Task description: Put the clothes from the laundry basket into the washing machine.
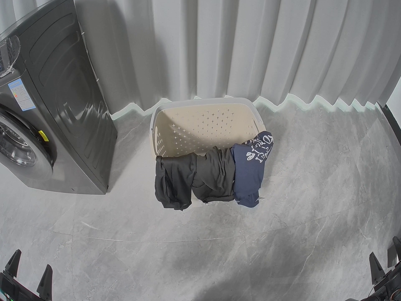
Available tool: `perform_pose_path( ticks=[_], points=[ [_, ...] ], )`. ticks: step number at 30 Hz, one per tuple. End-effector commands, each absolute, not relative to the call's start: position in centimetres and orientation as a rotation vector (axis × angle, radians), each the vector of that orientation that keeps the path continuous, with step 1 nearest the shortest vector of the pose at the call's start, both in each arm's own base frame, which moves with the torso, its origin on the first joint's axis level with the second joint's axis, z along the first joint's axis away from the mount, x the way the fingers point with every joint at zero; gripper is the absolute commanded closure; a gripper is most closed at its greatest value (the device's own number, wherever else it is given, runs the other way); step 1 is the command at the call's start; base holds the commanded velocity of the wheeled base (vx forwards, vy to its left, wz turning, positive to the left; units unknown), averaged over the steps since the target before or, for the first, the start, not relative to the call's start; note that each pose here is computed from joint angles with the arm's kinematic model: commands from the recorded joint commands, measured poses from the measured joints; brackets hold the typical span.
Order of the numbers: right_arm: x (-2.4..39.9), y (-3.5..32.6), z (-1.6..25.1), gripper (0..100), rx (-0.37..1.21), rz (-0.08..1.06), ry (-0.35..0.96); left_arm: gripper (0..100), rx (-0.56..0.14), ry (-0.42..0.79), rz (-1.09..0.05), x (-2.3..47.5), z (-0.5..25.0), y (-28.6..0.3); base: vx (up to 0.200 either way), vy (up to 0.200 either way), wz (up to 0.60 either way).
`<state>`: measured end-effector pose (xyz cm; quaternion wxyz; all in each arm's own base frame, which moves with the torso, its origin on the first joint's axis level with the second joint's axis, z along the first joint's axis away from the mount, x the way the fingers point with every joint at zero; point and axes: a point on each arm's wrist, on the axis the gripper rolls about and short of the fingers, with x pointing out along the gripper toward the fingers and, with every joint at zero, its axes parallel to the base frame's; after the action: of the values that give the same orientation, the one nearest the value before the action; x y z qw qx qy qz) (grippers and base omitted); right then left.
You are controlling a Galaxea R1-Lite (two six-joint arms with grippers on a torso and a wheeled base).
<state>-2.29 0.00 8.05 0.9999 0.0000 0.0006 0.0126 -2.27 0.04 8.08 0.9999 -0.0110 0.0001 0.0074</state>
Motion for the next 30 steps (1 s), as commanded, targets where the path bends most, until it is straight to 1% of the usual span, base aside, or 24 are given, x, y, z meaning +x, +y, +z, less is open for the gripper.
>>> perform_pose_path(
  ticks=[1,10,30],
  points=[
    [-2.29,0.00,7.56,0,0.000,0.026,0.002,0,-0.021,0.000,0.017,-2.28,7.59,0.04,0.000,0.200,0.00],
    [-2.29,0.00,7.56,0,0.000,0.026,0.002,0,-0.023,0.000,0.017,-2.28,7.59,0.04,0.000,0.000,0.00],
    [-2.29,0.00,7.56,0,0.000,0.026,0.002,0,-0.023,0.000,0.017,-2.28,7.59,0.04,0.200,0.000,0.00]
  ],
)
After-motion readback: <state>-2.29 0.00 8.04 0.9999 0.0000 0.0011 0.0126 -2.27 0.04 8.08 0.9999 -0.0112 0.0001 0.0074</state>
